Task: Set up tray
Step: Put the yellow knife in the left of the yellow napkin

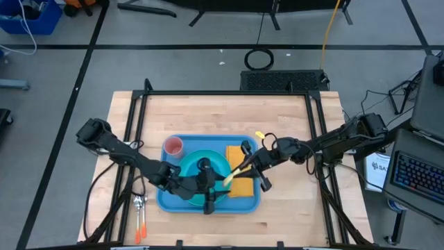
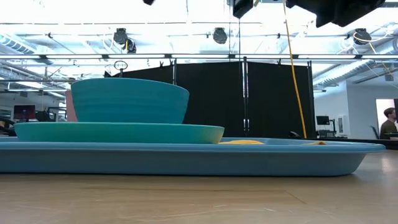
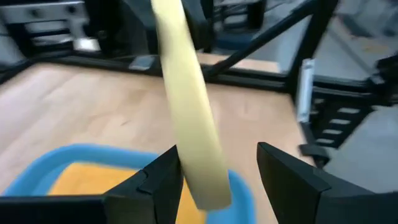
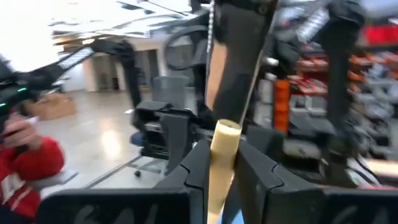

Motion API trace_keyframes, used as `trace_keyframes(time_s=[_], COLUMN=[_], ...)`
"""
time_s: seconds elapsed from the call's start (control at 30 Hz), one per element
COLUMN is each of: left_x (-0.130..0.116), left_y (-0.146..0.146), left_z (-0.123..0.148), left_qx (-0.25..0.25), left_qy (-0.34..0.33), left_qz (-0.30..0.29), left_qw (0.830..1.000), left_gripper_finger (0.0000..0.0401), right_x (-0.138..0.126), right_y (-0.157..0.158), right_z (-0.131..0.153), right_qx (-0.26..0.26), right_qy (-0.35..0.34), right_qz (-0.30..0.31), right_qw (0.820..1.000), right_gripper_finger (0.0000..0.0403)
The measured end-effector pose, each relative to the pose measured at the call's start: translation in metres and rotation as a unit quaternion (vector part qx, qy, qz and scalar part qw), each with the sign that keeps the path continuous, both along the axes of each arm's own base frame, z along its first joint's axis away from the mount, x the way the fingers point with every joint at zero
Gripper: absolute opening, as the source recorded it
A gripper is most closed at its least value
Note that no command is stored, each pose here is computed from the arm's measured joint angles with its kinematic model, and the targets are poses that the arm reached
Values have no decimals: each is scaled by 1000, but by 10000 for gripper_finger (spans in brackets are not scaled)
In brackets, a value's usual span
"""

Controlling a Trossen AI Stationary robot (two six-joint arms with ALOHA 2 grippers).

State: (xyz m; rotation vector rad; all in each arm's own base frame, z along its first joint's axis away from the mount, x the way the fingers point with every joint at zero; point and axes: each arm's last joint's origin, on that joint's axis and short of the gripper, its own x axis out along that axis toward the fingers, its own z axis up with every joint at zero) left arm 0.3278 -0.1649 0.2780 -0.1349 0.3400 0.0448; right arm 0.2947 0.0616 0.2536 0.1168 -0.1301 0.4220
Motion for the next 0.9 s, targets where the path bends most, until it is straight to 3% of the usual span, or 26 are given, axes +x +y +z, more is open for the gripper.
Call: trace_keyframes(time_s=[0.23, 0.37, 0.5, 0.7, 0.9], left_x=[-19, -20, -21, -29, -41], left_y=[-2, -3, -2, -2, 6], left_z=[9, 6, 7, 18, 35], left_qx=[17, 25, 34, 54, 77], left_qy=[5, 19, 22, 11, -1], left_qz=[71, 62, 58, 47, 43], left_qw=[997, 998, 997, 997, 996], left_gripper_finger=[204, 201, 200, 200, 200], right_x=[-5, -6, -14, -32, -36], right_y=[3, 5, -3, -12, -25], right_z=[1, 1, 2, 4, -4], right_qx=[3, 11, 53, 112, 201], right_qy=[33, 43, 117, 211, 287], right_qz=[-30, -55, -67, -107, -147], right_qw=[999, 998, 990, 965, 925], right_gripper_finger=[38, 38, 38, 38, 38])
